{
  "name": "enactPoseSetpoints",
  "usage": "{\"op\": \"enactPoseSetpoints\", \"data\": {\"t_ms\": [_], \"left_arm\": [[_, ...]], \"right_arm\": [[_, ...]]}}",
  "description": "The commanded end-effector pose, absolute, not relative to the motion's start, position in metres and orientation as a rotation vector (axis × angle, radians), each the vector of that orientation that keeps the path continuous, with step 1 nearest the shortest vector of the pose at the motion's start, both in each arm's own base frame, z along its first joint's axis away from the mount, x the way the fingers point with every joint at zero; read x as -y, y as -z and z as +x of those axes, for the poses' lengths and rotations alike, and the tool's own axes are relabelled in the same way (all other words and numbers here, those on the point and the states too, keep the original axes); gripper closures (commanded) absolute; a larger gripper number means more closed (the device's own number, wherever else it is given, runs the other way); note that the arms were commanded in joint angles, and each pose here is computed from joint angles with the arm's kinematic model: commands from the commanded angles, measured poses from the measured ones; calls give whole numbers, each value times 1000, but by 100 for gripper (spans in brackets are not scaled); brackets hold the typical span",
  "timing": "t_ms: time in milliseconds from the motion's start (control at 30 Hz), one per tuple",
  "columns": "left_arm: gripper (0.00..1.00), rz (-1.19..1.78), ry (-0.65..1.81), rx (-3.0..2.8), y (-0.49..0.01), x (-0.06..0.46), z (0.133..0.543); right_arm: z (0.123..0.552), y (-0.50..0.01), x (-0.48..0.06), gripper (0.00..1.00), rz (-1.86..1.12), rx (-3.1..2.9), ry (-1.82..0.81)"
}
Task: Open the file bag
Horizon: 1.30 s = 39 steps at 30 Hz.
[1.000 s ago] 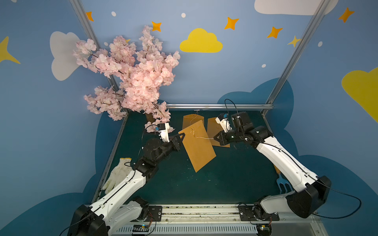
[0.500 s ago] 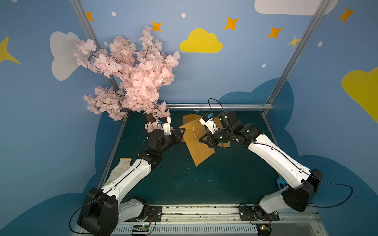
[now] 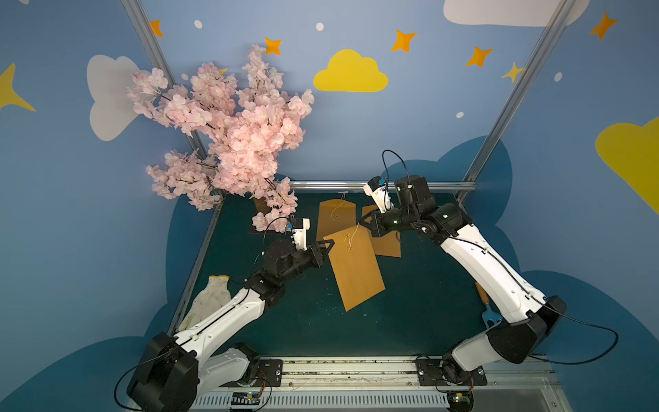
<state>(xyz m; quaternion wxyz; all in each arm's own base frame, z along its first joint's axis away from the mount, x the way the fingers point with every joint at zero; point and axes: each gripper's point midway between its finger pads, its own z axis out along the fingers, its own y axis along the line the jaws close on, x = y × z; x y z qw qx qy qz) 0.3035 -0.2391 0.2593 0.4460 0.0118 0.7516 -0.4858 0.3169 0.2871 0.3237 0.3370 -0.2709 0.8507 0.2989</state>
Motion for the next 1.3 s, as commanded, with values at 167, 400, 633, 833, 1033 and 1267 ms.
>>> {"op": "enactPoseSetpoints", "data": {"t_ms": [167, 400, 633, 833, 1033, 1267], "left_arm": [[97, 26, 1185, -1799, -276, 227, 293], [98, 27, 1150, -1837, -274, 224, 292], [98, 86, 1202, -1916, -259, 240, 293], [97, 141, 1240, -1929, -258, 249, 290], [97, 93, 1189, -1891, -265, 236, 289], [97, 16, 1147, -1802, -288, 210, 298]], "right_arm": [[321, -306, -251, 100, -634, -2271, -686], [319, -306, -252, 100, -634, -2261, -744], [322, -330, -256, 100, -639, -2201, -763], [330, -332, -250, 100, -627, -2208, -724], [333, -315, -240, 100, -604, -2252, -693], [317, -288, -231, 100, -609, -2309, -705]]}}
